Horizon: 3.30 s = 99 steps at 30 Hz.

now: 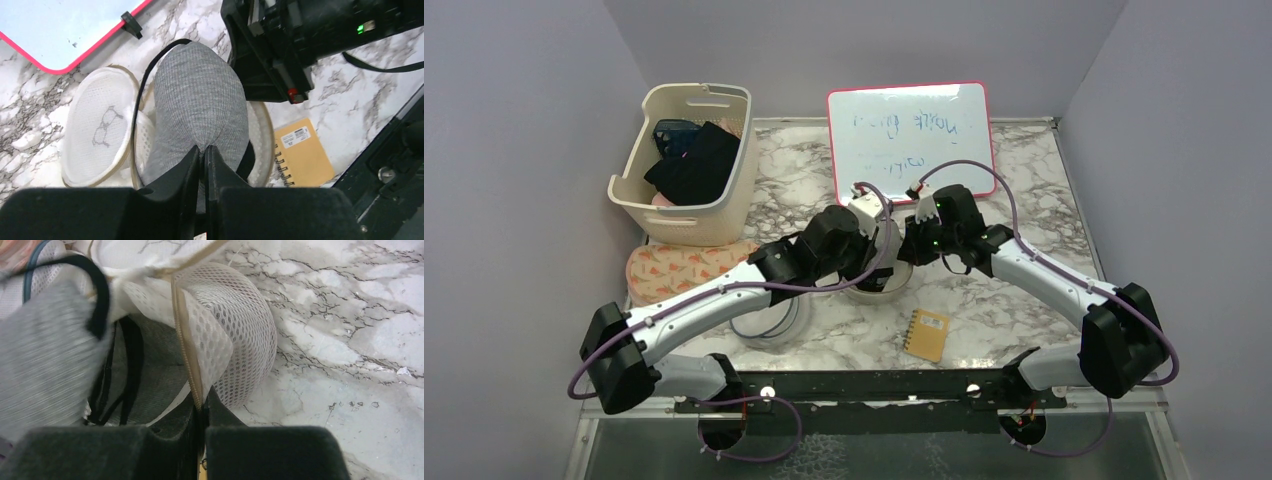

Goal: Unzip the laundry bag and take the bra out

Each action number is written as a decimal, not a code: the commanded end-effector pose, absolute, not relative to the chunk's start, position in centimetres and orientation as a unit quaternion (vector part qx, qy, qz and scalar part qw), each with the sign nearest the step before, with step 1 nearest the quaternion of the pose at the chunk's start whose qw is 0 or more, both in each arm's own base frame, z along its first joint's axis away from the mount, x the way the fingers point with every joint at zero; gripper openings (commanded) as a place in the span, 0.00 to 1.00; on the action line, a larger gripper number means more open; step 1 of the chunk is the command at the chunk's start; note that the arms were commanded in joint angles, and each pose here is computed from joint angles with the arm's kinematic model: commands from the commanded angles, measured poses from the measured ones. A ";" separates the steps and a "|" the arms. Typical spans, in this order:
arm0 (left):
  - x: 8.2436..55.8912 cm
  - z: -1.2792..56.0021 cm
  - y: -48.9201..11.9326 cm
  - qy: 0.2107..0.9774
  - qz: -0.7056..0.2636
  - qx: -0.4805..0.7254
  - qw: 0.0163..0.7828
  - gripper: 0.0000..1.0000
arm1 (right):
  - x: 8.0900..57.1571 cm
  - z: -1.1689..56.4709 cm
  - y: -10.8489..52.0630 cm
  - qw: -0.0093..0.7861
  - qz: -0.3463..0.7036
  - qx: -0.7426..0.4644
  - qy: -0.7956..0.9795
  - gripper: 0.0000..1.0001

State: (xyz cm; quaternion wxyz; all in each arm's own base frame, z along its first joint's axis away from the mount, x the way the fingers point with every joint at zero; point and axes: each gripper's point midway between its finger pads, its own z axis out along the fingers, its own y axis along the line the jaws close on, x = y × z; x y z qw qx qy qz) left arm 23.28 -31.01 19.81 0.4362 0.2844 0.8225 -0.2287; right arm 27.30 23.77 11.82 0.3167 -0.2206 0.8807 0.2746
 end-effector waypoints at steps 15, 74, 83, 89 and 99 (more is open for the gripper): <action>24.1 40.8 -25.7 0.715 -0.267 0.157 0.627 0.00 | 27.5 11.0 23.9 0.318 0.271 -0.222 0.881 0.01; 43.3 25.9 10.9 0.782 0.172 -0.236 0.550 0.71 | 25.9 11.3 25.1 0.290 0.318 -0.233 0.872 0.01; 43.5 29.6 -2.2 0.779 -0.011 -0.082 0.621 0.69 | 25.0 10.3 24.7 0.273 0.320 -0.215 0.881 0.01; 39.3 29.6 -18.8 0.728 -0.154 0.174 0.645 0.68 | 24.0 8.8 23.6 0.271 0.309 -0.193 0.891 0.01; 25.6 21.9 -34.5 0.643 -0.206 0.513 0.530 0.47 | 23.2 6.2 21.8 0.289 0.287 -0.165 0.898 0.01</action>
